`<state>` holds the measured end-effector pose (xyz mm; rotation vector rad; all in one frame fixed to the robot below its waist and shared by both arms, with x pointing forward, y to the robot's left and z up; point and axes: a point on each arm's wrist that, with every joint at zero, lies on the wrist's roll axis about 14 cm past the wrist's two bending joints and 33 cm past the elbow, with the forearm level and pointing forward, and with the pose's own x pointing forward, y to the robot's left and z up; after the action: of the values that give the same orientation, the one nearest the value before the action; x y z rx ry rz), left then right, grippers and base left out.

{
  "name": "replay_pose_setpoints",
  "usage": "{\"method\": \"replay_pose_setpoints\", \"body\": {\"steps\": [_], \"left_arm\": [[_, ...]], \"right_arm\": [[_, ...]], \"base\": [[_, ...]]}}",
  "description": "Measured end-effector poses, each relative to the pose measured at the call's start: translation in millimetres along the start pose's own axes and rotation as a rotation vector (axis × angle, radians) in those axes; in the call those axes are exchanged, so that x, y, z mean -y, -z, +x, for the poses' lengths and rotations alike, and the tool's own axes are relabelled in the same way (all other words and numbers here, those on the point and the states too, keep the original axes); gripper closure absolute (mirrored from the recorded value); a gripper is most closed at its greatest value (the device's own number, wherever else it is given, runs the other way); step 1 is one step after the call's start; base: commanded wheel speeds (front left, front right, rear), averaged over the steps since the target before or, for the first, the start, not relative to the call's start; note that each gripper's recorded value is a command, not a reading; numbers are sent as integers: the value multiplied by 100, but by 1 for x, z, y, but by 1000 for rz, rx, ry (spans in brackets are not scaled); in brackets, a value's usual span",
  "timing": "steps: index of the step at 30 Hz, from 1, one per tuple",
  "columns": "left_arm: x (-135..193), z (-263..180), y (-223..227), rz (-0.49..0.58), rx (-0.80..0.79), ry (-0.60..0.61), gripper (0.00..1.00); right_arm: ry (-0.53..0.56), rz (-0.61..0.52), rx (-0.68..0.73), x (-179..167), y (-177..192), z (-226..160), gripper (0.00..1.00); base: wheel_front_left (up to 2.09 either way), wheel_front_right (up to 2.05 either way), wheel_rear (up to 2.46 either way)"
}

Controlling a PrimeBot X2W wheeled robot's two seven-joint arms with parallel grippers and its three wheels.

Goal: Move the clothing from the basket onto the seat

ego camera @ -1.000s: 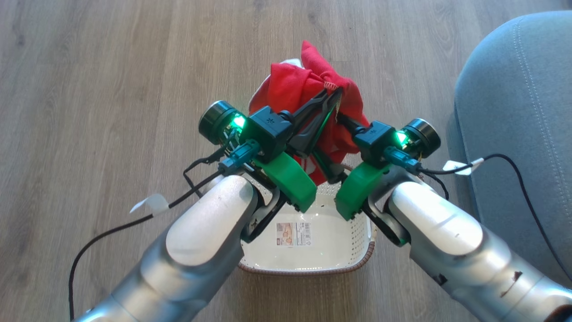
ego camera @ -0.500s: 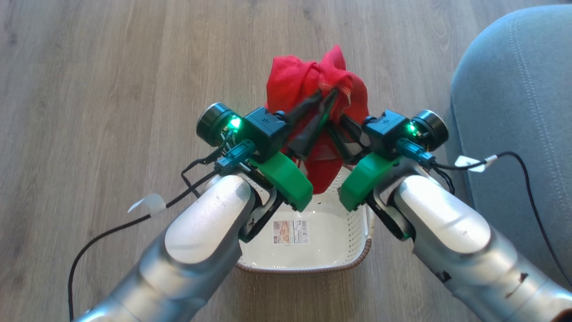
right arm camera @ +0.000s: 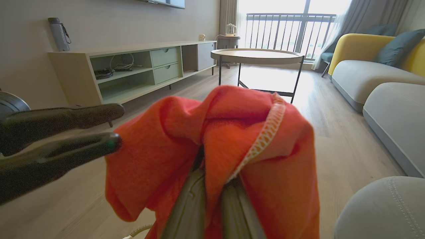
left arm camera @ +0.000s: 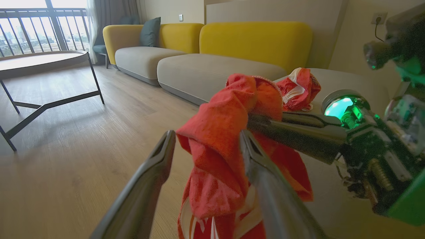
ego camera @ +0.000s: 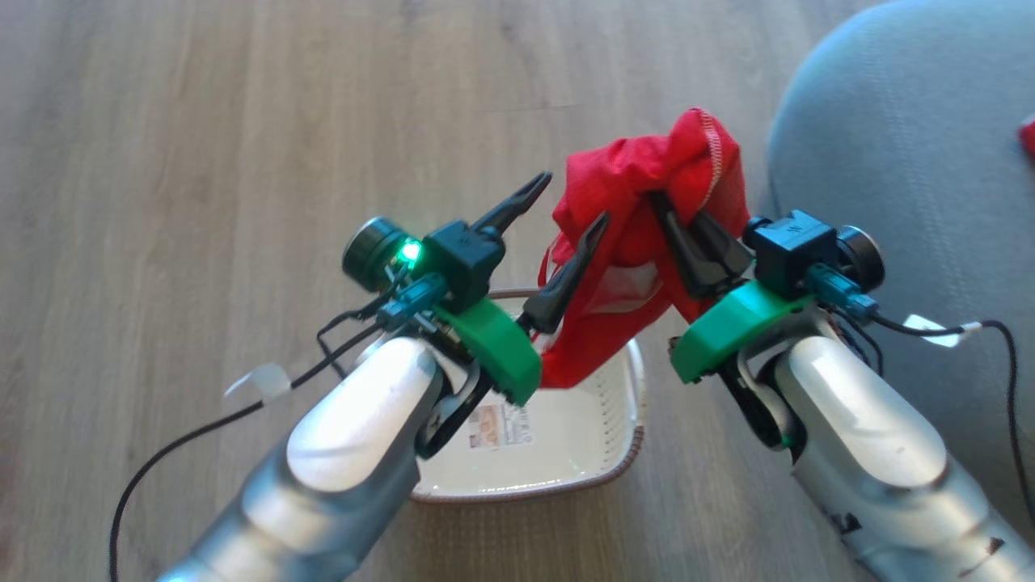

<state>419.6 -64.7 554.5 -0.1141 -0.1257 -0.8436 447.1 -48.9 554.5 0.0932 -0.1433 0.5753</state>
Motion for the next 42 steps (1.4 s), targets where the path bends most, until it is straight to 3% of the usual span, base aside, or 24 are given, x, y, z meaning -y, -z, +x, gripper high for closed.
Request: {"method": "replay_pose_setpoints", "body": {"steps": [17,29,42], "left_arm": [[85,28,12,-54,-5,258,0],[139,34,16,-77,-14,394,0],[142,35,37,-107,-45,420,0]], "right_arm": [[372,-88,93,87,-51,-110,100],[580,-133,164,106,-80,-191,100],[734,-260,217,146,-114,-223,100]], "base": [[0,0,0],[0,0,0],[0,0,0]]}}
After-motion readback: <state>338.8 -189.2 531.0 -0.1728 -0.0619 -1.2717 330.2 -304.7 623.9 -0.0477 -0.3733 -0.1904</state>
